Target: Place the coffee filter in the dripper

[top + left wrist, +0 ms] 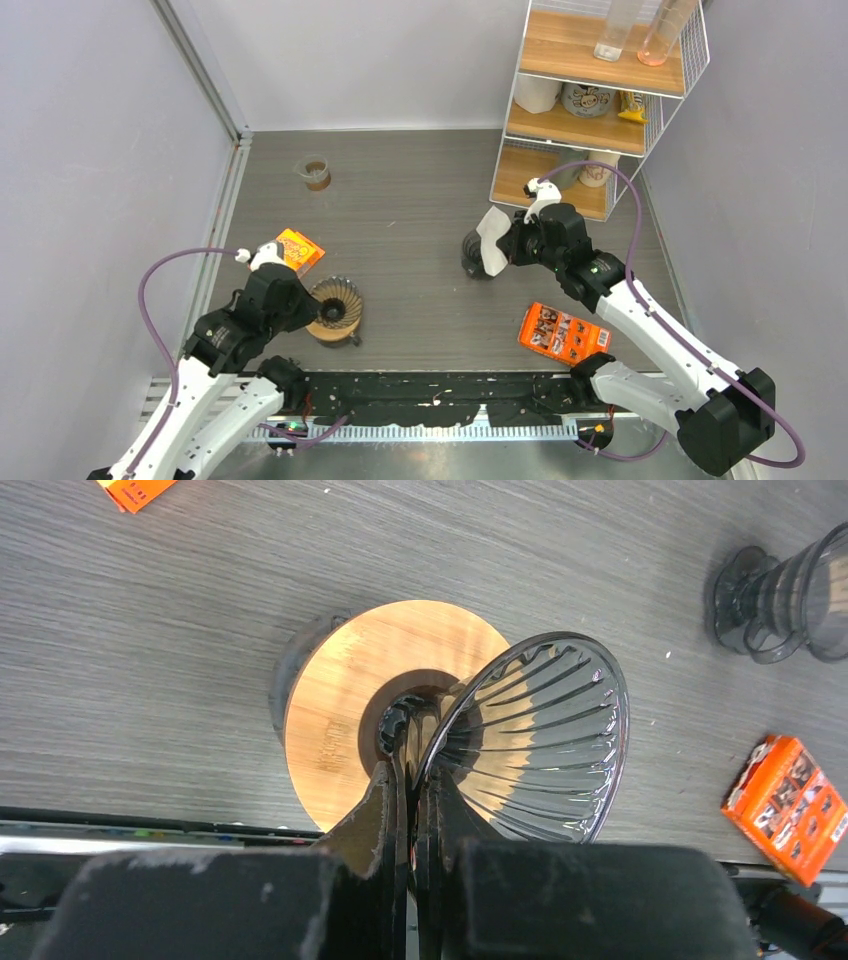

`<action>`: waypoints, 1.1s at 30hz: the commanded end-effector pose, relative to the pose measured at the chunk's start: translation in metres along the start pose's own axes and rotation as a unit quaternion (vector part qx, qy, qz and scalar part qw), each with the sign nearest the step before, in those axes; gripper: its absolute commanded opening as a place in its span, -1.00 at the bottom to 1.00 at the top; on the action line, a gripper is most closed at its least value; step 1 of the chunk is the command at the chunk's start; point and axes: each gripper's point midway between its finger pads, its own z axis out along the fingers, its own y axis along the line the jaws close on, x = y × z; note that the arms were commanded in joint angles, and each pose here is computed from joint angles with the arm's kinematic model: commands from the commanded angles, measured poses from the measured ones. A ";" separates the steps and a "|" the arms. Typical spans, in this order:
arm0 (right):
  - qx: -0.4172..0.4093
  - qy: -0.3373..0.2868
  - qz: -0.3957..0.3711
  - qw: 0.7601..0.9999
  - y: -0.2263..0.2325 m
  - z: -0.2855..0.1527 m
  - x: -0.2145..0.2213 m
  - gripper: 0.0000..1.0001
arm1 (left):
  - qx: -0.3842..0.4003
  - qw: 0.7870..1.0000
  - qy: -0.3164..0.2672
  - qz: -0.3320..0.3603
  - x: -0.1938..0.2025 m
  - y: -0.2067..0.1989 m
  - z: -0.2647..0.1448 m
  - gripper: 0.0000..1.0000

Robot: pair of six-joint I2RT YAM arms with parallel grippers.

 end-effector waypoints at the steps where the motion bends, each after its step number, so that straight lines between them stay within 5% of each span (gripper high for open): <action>1: -0.011 -0.024 -0.001 1.000 0.004 0.000 -0.013 -0.90 | 0.007 1.000 0.016 -0.021 0.010 -0.001 0.012 -1.00; 9: -0.010 -0.025 -0.001 1.000 0.004 0.000 -0.013 -0.90 | 0.080 0.995 0.051 -0.043 0.023 -0.031 0.040 -1.00; 33: 0.007 -0.020 -0.005 1.000 -0.004 -0.003 -0.009 -0.90 | -0.087 0.971 0.221 -0.001 0.083 0.020 0.063 -1.00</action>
